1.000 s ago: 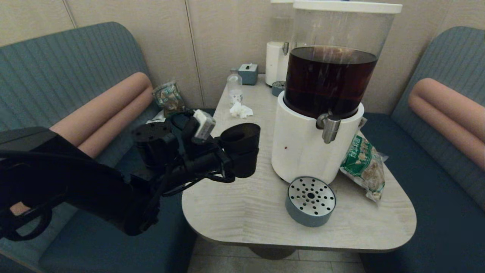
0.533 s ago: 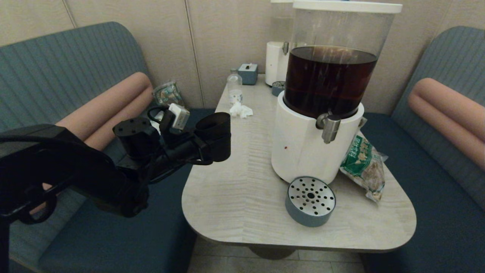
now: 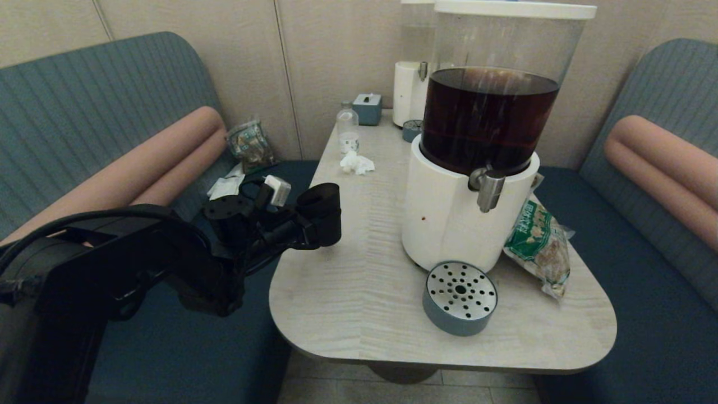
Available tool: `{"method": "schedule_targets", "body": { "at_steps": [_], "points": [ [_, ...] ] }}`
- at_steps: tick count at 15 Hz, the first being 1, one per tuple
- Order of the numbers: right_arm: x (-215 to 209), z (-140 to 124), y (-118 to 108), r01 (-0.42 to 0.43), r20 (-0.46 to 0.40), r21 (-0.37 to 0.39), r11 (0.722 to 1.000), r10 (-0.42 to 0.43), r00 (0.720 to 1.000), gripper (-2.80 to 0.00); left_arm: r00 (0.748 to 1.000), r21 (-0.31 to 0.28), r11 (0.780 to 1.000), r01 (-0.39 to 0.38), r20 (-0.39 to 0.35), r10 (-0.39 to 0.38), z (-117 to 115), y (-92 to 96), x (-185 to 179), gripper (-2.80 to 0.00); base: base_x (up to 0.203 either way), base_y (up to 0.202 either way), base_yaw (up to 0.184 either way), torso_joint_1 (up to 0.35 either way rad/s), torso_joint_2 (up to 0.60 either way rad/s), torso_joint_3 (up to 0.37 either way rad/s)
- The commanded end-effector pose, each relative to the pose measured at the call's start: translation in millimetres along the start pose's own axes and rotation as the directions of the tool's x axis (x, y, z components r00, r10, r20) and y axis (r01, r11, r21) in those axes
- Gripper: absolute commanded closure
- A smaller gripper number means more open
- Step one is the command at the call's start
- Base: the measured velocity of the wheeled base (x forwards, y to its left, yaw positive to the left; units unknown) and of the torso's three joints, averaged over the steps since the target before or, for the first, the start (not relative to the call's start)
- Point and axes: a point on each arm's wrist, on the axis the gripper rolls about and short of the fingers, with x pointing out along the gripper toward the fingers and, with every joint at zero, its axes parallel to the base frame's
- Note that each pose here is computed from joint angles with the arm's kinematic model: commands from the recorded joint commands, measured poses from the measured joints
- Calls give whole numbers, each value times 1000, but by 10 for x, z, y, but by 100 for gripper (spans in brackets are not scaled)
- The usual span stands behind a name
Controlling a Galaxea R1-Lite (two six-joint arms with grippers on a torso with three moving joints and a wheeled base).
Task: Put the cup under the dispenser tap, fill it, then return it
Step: Place the cup next to the water dispenser
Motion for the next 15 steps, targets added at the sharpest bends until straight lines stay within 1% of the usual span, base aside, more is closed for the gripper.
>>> {"method": "schedule_targets", "body": {
  "at_steps": [1,4,6,12,13,15],
  "points": [
    [1,0,0,-1,-1,-1,1000,1,1000,0,999,-21,1000,3,-32,-4,-205,4,9,0,0,0,0,0,0,0],
    [1,0,0,-1,-1,-1,1000,1,1000,0,999,-28,1000,3,-43,-4,-274,7,12,0,0,0,0,0,0,0],
    [1,0,0,-1,-1,-1,1000,1,1000,0,998,-37,999,0,-58,-2,-359,10,13,0,0,0,0,0,0,0],
    [1,0,0,-1,-1,-1,1000,1,1000,0,998,-38,999,0,-59,-3,-359,11,15,0,0,0,0,0,0,0],
    [1,0,0,-1,-1,-1,1000,1,1000,0,998,-40,999,0,-61,-3,-363,9,11,-280,0,0,0,0,0,0],
    [1,0,0,-1,-1,-1,1000,1,1000,0,998,-39,999,5,-57,-7,-355,6,8,-280,0,0,0,0,0,0]
  ]
}}
